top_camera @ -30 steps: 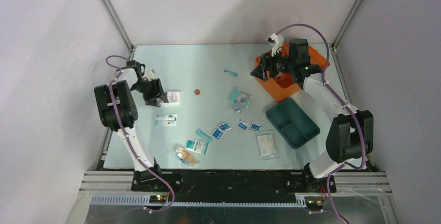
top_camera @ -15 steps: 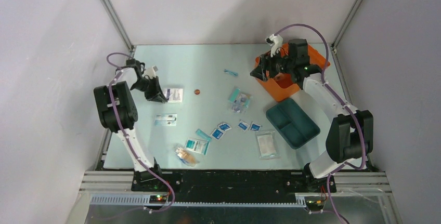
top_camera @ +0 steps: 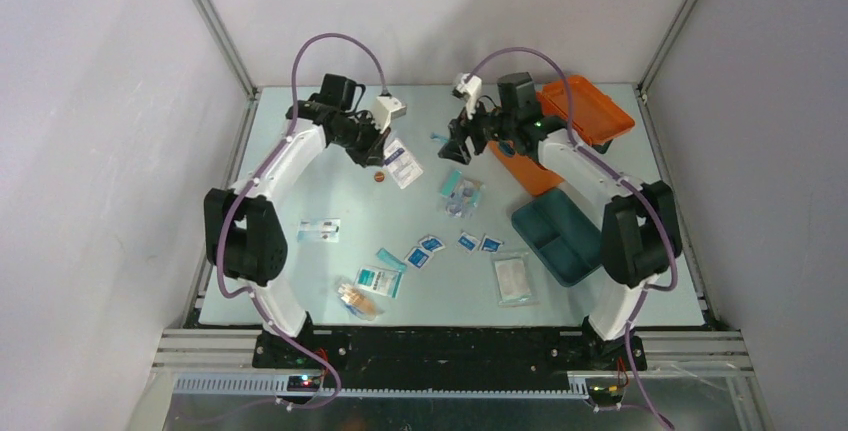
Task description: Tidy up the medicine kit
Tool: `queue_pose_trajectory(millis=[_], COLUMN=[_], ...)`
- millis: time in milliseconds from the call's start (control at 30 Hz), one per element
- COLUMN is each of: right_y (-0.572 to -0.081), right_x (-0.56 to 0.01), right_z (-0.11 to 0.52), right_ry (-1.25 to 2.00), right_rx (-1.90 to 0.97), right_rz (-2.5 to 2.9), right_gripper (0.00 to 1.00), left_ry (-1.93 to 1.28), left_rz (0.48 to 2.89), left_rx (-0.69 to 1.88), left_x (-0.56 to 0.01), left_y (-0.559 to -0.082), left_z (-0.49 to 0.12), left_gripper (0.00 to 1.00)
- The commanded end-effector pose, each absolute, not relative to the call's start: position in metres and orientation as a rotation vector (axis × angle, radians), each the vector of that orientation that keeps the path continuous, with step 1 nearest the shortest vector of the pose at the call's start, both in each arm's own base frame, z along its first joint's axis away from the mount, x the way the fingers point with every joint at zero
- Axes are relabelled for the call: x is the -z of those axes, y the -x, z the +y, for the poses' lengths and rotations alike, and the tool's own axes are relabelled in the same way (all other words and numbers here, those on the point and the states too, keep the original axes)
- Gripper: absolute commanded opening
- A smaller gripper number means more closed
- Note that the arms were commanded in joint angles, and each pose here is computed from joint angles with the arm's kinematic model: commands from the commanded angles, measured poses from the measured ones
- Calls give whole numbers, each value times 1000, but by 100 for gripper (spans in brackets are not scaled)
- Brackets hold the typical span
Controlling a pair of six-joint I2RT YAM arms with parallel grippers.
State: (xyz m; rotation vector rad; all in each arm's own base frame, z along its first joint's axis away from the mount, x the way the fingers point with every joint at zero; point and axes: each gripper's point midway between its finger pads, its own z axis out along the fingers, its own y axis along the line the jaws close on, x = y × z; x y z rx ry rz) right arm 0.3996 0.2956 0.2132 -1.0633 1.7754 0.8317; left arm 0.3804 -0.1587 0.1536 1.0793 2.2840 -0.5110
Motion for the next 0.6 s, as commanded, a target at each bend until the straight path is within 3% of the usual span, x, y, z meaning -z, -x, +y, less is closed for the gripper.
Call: queue_pose_trajectory(millis=[0,400,567], right_y=[-392,-386,-399], right_x=[-239,-231,-225], right_z=[333,361,363], right_ry=[1213,1089,1000], right_rx=[-907,-1117,-1157], right_rz=[1620,1704,1743], right_gripper=[73,75,70], left_ry=[-1253,-1268,-1237], left_rz=[2069,1916,1900], left_rx=[382,436,453], left_x=[-186,-212,-219], left_y=[-403,-378,-375], left_z=[-166,-200,-204], left_gripper=[2,1,1])
